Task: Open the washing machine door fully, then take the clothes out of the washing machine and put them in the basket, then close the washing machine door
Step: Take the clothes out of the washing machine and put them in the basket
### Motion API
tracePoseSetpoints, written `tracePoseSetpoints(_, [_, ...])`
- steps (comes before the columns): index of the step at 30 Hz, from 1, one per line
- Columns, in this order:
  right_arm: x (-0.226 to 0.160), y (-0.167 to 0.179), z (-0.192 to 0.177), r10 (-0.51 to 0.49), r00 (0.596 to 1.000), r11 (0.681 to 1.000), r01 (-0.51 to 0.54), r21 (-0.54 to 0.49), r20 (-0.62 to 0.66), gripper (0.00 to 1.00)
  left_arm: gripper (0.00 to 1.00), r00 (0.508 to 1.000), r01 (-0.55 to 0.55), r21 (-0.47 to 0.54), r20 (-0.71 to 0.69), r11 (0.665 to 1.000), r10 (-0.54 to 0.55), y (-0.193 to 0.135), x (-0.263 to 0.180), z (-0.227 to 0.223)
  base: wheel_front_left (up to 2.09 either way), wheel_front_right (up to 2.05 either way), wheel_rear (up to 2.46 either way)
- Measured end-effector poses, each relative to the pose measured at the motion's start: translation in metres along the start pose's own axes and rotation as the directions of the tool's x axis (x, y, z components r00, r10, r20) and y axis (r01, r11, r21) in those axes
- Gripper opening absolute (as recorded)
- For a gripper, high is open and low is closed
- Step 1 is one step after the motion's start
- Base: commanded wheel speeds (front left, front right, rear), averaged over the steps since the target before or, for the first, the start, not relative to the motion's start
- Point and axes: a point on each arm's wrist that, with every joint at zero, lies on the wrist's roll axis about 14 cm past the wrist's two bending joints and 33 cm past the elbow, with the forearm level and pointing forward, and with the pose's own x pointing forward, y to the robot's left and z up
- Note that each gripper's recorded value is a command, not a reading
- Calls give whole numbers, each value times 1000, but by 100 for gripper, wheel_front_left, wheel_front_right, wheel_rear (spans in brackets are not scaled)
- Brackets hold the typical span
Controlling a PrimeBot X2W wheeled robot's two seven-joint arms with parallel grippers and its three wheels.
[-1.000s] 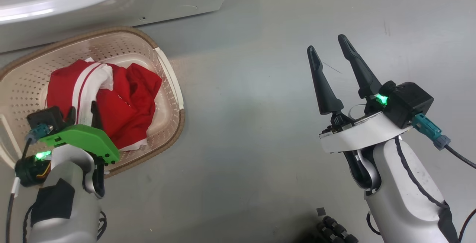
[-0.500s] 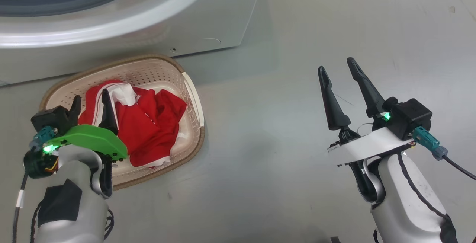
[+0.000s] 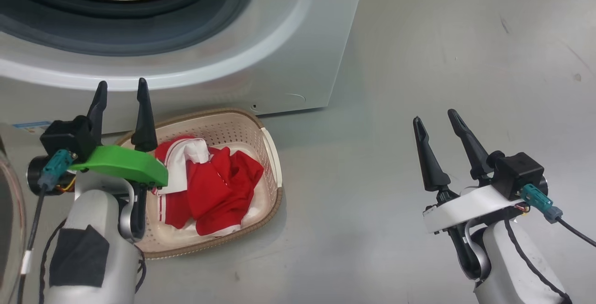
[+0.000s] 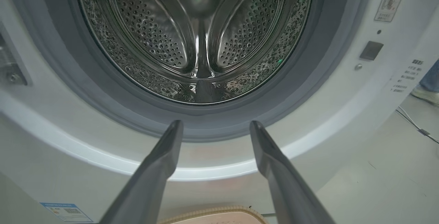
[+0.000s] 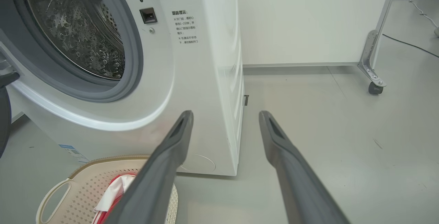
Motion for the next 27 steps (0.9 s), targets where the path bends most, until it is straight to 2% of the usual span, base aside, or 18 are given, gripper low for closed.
tracePoseSetpoints(10, [-16, 21, 25, 45, 997, 999, -45, -7, 63, 100, 100, 989, -6, 65, 147, 998, -3, -6, -46, 56, 0, 0, 0])
tracePoseSetpoints(20, [-37, 29, 31, 49, 995, 999, -49, -6, 81, 100, 100, 988, -65, 106, 149, 992, 49, 3, -97, 50, 0, 0, 0])
tracePoseSetpoints(27, [-48, 29, 35, 40, 995, 999, -39, -8, 96, 100, 100, 988, -62, 108, 149, 992, 45, -2, -120, 47, 0, 0, 0])
